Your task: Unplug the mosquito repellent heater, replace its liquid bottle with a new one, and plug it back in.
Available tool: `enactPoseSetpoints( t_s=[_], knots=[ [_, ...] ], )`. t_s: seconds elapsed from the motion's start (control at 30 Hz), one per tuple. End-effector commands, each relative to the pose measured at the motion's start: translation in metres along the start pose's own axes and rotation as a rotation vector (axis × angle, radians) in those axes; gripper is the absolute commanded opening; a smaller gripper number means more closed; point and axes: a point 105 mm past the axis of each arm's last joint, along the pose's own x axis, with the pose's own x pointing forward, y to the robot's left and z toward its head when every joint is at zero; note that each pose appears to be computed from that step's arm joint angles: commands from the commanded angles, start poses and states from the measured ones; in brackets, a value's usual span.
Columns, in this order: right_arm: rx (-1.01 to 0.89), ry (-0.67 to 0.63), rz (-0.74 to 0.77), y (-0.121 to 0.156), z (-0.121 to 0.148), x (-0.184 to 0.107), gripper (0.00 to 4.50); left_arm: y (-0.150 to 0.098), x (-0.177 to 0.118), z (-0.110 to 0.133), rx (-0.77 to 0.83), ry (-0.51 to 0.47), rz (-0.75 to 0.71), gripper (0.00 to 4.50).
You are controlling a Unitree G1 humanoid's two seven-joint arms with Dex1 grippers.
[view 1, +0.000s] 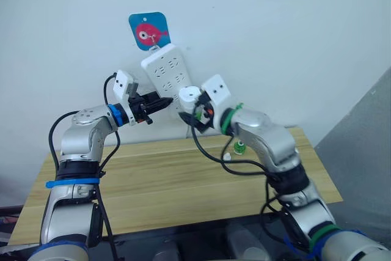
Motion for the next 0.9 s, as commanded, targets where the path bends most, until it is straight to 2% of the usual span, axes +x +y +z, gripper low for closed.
enactPoseSetpoints(
  t_s=[0.03,0.13,0.2,0.27,0.47,0.5,0.73,0.83,0.9],
  knots=[
    [-0.072,-0.018,0.137,0.024,0.006,-0.025,4.5,0.011,-0.005,0.008,0.078,0.007,0.054,1.32],
    [-0.101,-0.002,0.16,0.024,0.003,-0.04,4.5,0.018,-0.009,0.012,0.091,-0.009,0.067,1.32],
    [-0.104,0.0,0.153,0.022,0.004,-0.043,4.5,0.018,-0.01,0.013,0.095,-0.007,0.054,2.04],
    [-0.111,-0.009,0.139,0.018,0.008,-0.043,4.5,0.018,-0.011,0.013,0.106,0.0,0.046,2.48],
    [-0.143,-0.051,0.131,0.014,0.019,-0.042,4.5,0.026,-0.028,0.011,0.143,0.032,0.097,4.32],
    [-0.149,-0.062,0.14,0.015,0.021,-0.043,4.5,0.026,-0.034,0.01,0.149,0.045,0.099,4.46],
    [-0.176,-0.138,0.197,0.026,0.027,-0.045,4.5,0.02,-0.079,-0.001,0.173,0.147,0.121,4.46],
    [-0.179,-0.163,0.223,0.03,0.03,-0.044,4.5,0.008,-0.094,-0.002,0.187,0.189,0.084,4.46],
    [-0.171,-0.18,0.233,0.033,0.031,-0.041,4.11,-0.008,-0.105,-0.003,0.183,0.222,0.027,4.5]
  ],
)
